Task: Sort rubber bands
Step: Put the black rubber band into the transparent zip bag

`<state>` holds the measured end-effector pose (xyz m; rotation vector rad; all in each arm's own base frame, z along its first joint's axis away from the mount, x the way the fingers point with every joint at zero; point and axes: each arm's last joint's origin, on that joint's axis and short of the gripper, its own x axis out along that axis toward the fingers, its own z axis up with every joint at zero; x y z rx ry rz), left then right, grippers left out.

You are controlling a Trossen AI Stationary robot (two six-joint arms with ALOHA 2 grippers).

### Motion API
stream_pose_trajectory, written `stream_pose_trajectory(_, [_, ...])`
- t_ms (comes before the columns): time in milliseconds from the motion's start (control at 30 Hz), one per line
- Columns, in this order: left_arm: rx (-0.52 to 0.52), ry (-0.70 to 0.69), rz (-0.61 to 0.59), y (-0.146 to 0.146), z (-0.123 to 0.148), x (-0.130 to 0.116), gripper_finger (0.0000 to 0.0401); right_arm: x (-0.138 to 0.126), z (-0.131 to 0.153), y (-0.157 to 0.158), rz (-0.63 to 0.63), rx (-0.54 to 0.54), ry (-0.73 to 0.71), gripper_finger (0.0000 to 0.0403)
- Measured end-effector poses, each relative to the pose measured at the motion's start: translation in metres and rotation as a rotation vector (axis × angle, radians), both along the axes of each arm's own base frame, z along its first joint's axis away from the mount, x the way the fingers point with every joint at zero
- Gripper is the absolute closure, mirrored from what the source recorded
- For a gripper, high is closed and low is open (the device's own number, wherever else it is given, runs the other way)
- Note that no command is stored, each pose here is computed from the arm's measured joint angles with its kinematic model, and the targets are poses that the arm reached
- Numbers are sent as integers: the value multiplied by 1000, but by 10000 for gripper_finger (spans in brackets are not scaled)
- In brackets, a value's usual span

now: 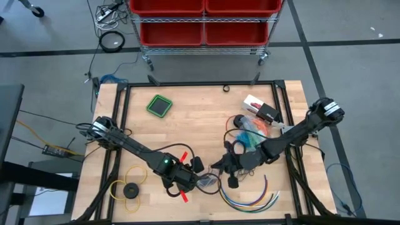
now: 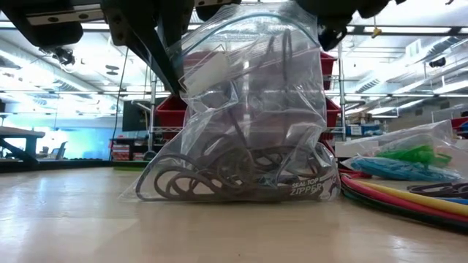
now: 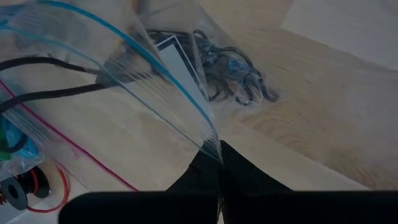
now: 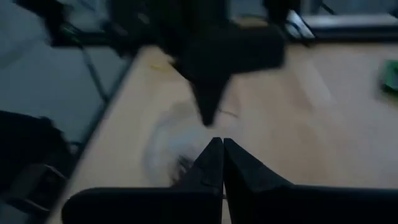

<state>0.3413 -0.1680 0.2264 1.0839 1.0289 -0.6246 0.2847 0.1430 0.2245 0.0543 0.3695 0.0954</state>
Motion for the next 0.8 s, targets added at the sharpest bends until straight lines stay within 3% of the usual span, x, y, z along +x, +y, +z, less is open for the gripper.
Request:
stream_pose_trajectory(133, [-6, 0, 13, -1, 0, -1, 401, -6, -1, -7, -142, -31, 116, 403])
stream_pose_trajectory(233, [-7, -1, 12, -1, 0, -1, 401, -11, 0, -15, -208, 51, 168, 403])
stream_pose_trajectory(400, [-8, -3, 12, -1, 0, 0, 401, -6, -7, -19, -151, 186, 257, 403])
stream_pose_trajectory(800, [-12, -11, 11, -2, 1, 0, 401, 22, -49, -20, -32, 295, 305, 403])
